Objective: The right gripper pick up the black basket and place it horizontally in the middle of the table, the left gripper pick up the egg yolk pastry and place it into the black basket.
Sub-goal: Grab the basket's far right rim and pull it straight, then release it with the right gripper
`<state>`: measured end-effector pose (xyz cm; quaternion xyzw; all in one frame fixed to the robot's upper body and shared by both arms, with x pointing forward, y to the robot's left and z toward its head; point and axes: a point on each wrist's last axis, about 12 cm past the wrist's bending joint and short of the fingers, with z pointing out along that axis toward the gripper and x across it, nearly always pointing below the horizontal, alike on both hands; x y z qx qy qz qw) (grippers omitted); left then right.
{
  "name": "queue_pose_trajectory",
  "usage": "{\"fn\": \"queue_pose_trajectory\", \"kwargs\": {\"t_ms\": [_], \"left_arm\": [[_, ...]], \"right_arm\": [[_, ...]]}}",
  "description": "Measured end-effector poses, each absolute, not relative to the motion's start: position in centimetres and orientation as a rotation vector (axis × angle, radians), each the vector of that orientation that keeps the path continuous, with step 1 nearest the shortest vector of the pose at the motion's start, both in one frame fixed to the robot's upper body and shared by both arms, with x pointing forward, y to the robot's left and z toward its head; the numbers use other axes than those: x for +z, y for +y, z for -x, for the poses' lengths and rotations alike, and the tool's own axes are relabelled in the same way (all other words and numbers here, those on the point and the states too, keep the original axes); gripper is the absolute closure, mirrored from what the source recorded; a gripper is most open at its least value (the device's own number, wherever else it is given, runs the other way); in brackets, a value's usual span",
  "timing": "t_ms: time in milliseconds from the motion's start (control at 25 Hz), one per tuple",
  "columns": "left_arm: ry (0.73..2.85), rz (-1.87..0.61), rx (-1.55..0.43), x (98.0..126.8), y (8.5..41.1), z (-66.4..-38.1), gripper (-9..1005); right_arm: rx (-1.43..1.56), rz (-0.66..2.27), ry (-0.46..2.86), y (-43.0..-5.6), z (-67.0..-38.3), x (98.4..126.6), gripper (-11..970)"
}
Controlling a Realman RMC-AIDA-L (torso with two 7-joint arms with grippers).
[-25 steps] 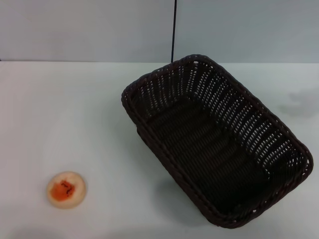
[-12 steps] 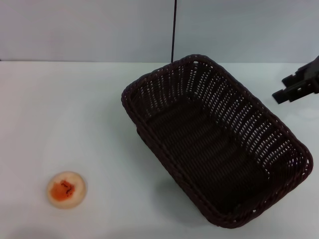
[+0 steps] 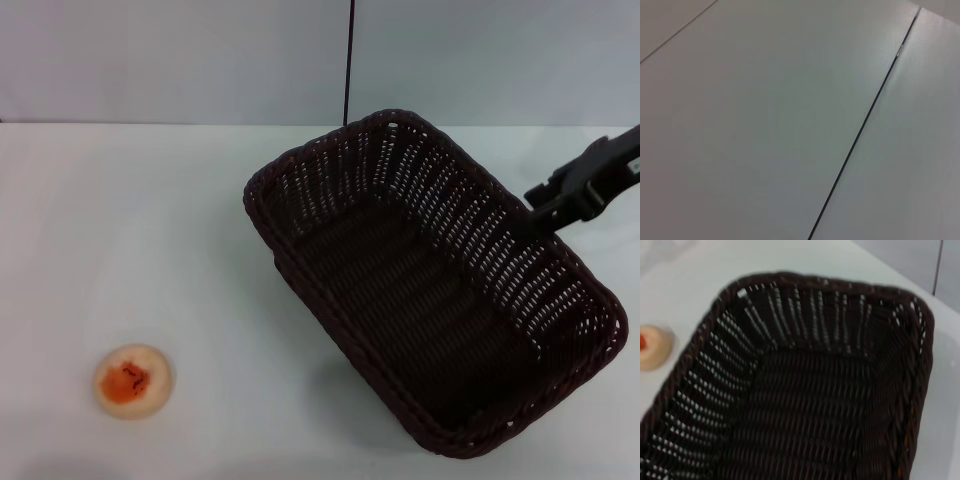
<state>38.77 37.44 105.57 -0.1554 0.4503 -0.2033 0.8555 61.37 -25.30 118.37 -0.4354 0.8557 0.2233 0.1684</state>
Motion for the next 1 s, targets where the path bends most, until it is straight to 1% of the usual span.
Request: {"fn": "queue_pose_trajectory", "kwargs": {"t_ms": [200, 360, 680, 880, 1000], "left_arm": [[0.943, 0.330, -0.433, 105.6, 37.3, -38.9, 182], [0.950, 0.339, -0.433, 105.5, 37.3, -39.0, 182], [0.967, 0.360, -0.437, 105.2, 37.2, -39.2, 182], [0.975, 0.361, -0.442, 105.1, 37.2, -39.2, 182], [0.975, 0.364, -0.446, 105.1, 37.2, -39.2, 182]], "right_arm": [[0.566, 1.248, 2.485, -24.1, -61.2, 116.6, 378], [0.581, 1.249, 2.478, -23.5, -61.1, 116.0, 390], [0.590, 1.247, 2.465, -23.3, -61.0, 115.8, 414], [0.596, 1.245, 2.458, -23.3, -60.9, 115.9, 653], [0.604, 1.234, 2.458, -23.5, -60.9, 115.8, 692]]}}
